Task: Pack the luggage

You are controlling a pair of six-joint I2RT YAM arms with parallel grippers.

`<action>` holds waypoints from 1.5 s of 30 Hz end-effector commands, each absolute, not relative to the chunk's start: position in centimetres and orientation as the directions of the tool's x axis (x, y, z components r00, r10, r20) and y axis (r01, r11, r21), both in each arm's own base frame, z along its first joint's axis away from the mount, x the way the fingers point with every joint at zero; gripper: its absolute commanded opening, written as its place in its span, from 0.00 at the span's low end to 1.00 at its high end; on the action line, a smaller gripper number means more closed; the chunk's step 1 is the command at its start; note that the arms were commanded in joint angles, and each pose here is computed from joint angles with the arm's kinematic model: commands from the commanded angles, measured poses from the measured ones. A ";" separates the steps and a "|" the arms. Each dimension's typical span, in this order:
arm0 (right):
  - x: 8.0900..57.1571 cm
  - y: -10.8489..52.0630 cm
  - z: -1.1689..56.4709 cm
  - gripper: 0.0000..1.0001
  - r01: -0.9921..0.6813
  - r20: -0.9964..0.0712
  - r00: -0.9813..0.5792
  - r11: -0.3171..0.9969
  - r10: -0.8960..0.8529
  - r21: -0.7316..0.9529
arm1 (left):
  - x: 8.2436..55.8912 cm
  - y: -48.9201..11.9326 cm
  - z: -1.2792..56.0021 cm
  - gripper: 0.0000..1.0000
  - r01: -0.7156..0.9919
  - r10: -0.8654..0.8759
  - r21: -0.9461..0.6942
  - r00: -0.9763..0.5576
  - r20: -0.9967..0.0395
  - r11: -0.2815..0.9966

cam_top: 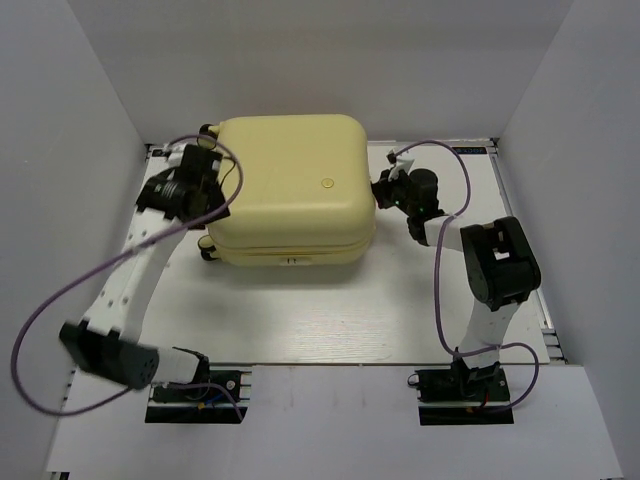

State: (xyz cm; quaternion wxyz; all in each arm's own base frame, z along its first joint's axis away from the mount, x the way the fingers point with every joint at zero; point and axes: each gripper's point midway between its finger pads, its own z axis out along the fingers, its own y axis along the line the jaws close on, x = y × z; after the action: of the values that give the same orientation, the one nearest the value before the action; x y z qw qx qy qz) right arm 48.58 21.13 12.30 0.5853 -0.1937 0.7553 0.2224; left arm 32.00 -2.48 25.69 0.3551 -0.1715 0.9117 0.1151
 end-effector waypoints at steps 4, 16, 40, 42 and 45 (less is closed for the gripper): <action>47.4 21.8 15.3 0.00 -0.592 -0.983 -0.174 0.804 -0.053 0.062 | 22.7 0.1 25.5 0.59 -0.584 -0.495 -0.154 -0.485 -0.721 0.797; 48.0 21.5 15.6 0.00 -0.572 -0.983 -0.175 0.818 -0.054 0.057 | 28.0 -0.1 19.4 0.00 -0.689 -0.633 -0.206 -0.450 -0.630 0.695; 61.2 15.1 15.9 0.00 -0.239 -0.994 -0.104 0.971 -0.021 0.005 | 49.1 4.3 16.0 0.00 -0.704 -0.679 -0.271 -0.396 -0.618 0.656; 63.3 13.8 16.8 0.00 -0.160 -0.998 -0.058 0.987 -0.008 0.002 | 50.8 4.1 14.9 0.00 -0.699 -0.684 -0.270 -0.416 -0.599 0.662; 65.6 12.1 16.7 0.00 -0.071 -1.000 -0.027 0.997 -0.001 0.001 | 53.2 3.8 14.5 0.00 -0.683 -0.687 -0.288 -0.427 -0.588 0.672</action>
State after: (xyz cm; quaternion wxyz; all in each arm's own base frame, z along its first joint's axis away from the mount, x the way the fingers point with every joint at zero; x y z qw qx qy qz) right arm 62.22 17.03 12.22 0.6346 -0.0997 0.7601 0.0977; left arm 49.43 4.57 11.60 0.3001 -0.4137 0.8584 0.0435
